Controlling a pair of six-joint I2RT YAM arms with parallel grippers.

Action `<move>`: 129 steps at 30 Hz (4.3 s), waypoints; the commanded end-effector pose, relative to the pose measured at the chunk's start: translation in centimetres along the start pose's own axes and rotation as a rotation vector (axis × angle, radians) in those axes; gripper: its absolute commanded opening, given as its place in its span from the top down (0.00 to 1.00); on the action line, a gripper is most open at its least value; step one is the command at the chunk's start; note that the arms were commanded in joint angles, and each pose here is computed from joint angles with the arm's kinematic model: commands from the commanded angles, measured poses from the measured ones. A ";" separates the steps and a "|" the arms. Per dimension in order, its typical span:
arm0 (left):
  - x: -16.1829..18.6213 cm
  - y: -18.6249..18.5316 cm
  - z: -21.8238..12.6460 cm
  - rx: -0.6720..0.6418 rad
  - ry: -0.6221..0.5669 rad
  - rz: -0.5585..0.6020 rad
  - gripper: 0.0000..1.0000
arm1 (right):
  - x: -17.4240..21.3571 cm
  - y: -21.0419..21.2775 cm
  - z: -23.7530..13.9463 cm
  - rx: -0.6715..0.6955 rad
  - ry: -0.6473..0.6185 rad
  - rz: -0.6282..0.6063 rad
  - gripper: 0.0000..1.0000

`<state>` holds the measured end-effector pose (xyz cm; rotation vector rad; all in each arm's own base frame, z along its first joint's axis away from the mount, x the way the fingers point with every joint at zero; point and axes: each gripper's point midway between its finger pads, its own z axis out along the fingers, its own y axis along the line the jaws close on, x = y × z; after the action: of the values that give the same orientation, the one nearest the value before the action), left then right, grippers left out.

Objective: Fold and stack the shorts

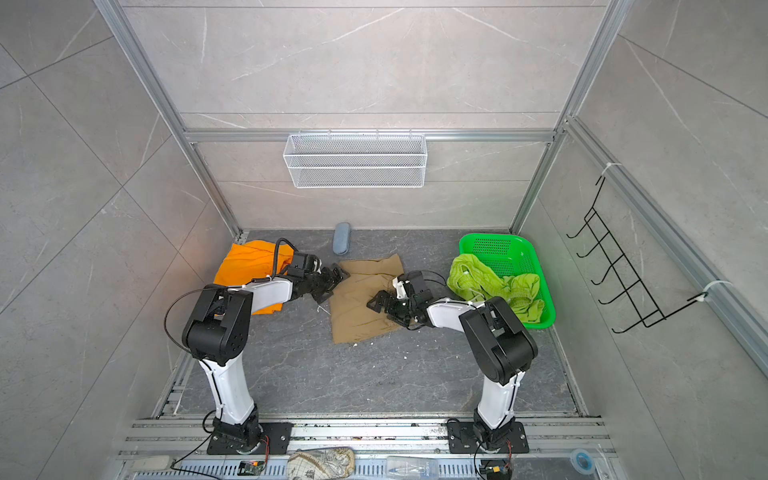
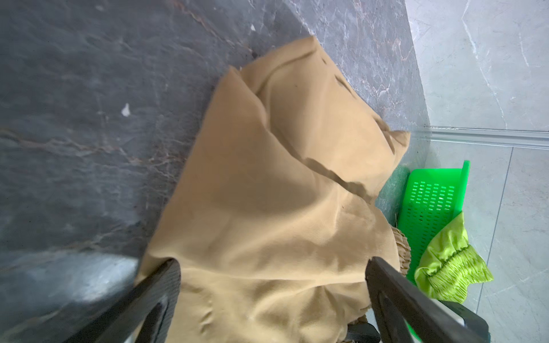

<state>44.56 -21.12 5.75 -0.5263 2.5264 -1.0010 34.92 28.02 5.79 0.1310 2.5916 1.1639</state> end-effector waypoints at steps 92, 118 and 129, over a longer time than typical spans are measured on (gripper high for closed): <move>-15.7 1.4 -28.8 -1.042 -0.399 1.067 1.00 | -4.8 18.8 -13.7 0.380 -0.620 -0.960 0.01; -20.6 7.8 -29.7 -0.867 -0.543 0.855 1.00 | -9.5 18.5 -18.7 0.913 -0.893 -0.959 0.01; -18.4 2.9 -32.5 -0.696 -0.631 0.843 1.00 | -9.6 18.2 -18.1 0.913 -0.890 -0.949 0.01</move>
<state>45.13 8.78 22.68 0.1253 2.2512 0.3776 37.48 25.24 32.75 -0.3250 1.7383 -0.3728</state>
